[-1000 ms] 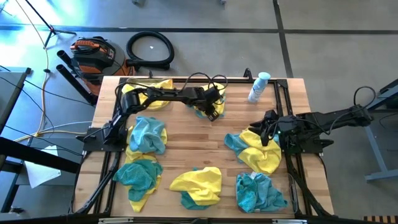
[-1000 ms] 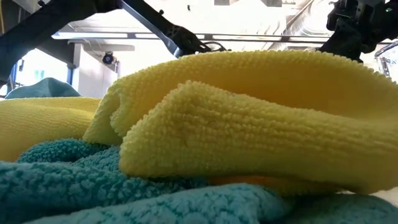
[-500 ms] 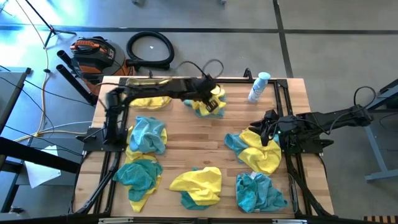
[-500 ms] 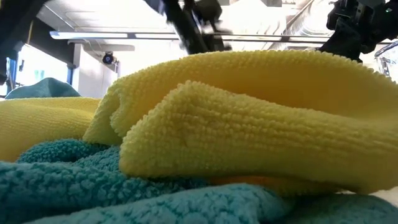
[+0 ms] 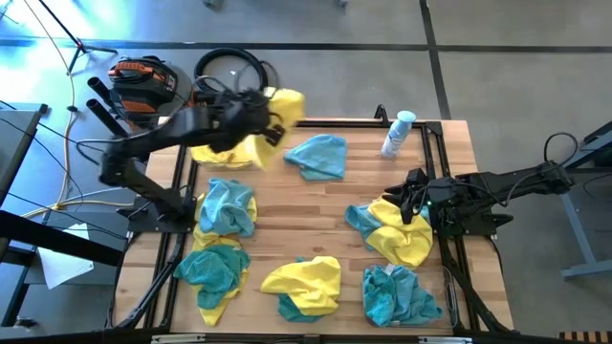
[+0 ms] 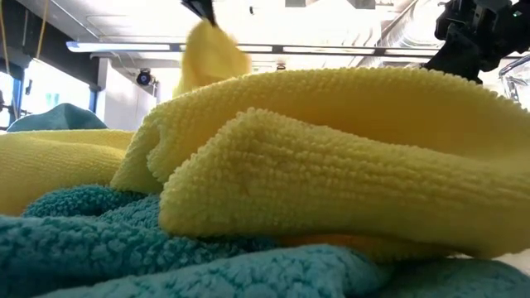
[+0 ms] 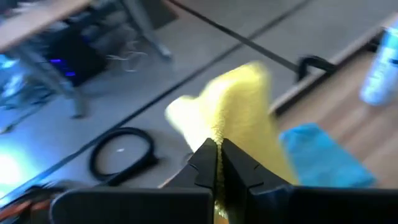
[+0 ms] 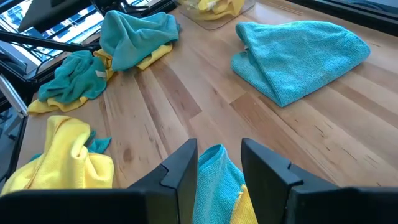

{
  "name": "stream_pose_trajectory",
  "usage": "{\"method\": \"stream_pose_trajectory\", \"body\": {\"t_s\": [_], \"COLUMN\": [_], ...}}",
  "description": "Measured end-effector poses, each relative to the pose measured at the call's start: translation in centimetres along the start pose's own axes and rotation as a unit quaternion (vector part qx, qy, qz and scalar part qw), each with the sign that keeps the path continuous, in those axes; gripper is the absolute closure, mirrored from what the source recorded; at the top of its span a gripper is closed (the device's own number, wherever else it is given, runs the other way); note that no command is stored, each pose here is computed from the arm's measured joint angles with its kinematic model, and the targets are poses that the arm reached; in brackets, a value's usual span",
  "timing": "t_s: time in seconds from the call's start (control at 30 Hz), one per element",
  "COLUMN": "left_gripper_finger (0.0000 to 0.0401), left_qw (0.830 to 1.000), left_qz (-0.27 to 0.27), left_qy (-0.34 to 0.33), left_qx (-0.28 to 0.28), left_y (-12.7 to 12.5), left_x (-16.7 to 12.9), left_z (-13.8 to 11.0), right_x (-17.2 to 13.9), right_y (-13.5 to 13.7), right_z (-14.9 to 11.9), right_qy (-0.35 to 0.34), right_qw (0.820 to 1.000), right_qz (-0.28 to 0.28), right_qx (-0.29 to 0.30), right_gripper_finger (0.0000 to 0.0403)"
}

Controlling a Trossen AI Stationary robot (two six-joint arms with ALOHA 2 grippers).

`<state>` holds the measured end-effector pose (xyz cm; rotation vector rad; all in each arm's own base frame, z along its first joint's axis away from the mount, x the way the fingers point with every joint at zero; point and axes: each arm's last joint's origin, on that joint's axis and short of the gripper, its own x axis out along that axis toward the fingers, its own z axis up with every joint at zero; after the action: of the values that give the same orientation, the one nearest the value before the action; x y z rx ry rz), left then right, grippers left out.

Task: Sort microfiber towel by color & place in baskets
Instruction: Put the yellow towel into the top transparent bin

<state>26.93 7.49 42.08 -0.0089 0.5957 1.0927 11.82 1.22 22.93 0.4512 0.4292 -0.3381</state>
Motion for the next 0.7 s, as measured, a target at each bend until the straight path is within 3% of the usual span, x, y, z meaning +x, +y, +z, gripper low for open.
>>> {"method": "stream_pose_trajectory", "body": {"t_s": [0.17,0.33,0.57,0.7], "left_gripper_finger": [0.0401,0.0401,0.0401,0.0401], "left_qw": [0.998,0.995,0.989,0.979], "left_qz": [0.067,0.094,0.111,0.163], "left_qy": [-0.002,0.032,0.098,0.118], "left_qx": [-0.005,-0.002,0.006,0.030], "left_y": [3.0,4.6,3.9,3.5], "left_x": [-2.3,-2.3,0.4,2.8], "left_z": [-0.8,-1.7,-3.6,-5.1], "right_x": [0.0,0.0,0.0,0.0], "right_y": [0.0,0.0,0.0,0.0], "right_z": [0.0,0.0,0.0,0.0], "right_qy": [0.000,0.000,-0.001,-0.001], "right_qw": [1.000,1.000,1.000,1.000], "right_qz": [0.000,0.000,0.000,0.000], "right_qx": [0.000,0.000,0.002,0.004], "right_gripper_finger": [0.0284,0.0284,0.0284,0.0284]}}
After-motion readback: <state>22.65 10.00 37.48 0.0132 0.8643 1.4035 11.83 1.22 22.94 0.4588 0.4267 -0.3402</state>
